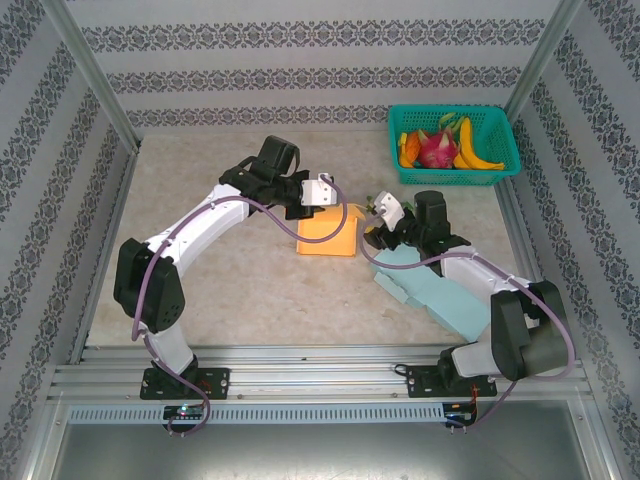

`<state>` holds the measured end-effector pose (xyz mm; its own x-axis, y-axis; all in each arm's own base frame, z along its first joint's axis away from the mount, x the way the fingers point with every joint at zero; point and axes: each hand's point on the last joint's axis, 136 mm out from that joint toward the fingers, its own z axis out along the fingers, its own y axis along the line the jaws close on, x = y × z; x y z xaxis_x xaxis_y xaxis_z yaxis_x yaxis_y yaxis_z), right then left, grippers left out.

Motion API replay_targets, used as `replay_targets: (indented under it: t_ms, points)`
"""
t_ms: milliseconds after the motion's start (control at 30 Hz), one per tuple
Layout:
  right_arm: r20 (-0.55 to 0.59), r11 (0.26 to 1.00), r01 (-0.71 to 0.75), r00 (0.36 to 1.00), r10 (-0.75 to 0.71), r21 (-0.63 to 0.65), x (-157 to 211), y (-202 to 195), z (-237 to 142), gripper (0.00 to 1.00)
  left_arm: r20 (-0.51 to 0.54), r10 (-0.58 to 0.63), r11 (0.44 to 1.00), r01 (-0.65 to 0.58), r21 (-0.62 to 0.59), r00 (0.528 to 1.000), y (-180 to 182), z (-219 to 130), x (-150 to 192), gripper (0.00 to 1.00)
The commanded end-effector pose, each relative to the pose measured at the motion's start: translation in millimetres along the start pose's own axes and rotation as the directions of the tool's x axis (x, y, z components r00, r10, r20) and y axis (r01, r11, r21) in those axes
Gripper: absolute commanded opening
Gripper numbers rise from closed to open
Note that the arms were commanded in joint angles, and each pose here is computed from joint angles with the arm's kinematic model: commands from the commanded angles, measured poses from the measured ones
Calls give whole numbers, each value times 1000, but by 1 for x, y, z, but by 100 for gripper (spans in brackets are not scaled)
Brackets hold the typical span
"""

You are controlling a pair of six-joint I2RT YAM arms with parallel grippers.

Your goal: Fold the paper box

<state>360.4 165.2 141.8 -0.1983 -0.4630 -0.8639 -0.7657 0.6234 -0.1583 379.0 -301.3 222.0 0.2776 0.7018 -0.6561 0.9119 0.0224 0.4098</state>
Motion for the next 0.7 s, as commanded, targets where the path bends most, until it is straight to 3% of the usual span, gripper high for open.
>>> replay_targets:
  t_ms: [0,200,667]
  points:
    - [71,998,43,997,-40,-42,-10,6,-9,62,34,24,1000,-25,11,999,-5,-14,-7,0]
    - [127,1000,19,992,-16,-24,-16,-3,-28,63,13,31,1000,-31,-1,999,-5,-14,-3,0]
    - [132,998,-10,991,19,-68,-18,0,-16,62,48,28,998,-31,51,998,-17,-17,-13,0]
